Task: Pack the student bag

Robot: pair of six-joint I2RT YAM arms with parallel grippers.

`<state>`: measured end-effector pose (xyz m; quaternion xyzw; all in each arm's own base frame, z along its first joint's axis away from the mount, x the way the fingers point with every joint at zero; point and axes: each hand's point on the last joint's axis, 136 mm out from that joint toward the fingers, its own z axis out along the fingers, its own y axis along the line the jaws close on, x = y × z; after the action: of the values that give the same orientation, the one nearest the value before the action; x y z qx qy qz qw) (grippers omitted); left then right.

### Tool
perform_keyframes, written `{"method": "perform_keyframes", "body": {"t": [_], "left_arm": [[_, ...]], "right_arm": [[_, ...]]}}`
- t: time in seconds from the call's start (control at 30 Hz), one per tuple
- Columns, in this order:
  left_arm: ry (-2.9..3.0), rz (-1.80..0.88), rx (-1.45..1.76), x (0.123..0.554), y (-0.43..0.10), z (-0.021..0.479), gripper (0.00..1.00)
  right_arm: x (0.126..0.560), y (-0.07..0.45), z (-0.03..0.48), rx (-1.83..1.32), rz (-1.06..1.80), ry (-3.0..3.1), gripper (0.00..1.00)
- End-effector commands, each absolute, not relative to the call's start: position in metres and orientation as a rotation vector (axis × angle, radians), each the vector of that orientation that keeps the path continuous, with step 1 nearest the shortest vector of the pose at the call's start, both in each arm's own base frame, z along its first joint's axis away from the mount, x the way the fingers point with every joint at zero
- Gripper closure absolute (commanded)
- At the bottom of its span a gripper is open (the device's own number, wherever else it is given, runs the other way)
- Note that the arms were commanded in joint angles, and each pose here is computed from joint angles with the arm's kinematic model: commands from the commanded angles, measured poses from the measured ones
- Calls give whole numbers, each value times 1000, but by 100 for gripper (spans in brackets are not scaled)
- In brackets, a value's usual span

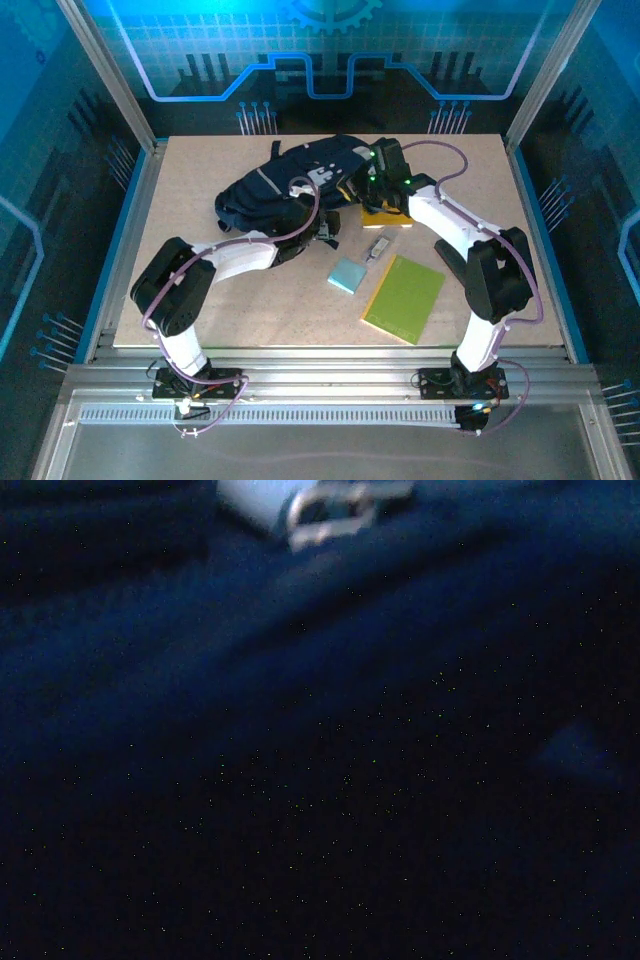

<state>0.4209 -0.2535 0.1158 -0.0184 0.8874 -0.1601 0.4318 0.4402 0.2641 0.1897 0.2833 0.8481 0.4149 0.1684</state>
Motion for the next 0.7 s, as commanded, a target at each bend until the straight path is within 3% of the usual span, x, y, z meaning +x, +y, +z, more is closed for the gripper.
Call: {"method": "perform_keyframes", "body": {"t": [0.0, 0.13, 0.27, 0.3, 0.67], "left_arm": [[2045, -389, -37, 449, -259, 156, 36], [2013, -396, -47, 452, -257, 163, 58], [2032, -417, -40, 448, -259, 161, 95], [2043, -420, -36, 447, -259, 159, 100], [2359, -432, 81, 384, -245, 117, 100]], "right_arm": [[430, 287, 208, 723, 1330, 2404, 100], [428, 283, 197, 753, 1322, 2409, 100], [433, 273, 191, 771, 1292, 2399, 100], [436, 270, 192, 768, 1279, 2392, 100], [463, 209, 192, 769, 1049, 2329, 100]]}}
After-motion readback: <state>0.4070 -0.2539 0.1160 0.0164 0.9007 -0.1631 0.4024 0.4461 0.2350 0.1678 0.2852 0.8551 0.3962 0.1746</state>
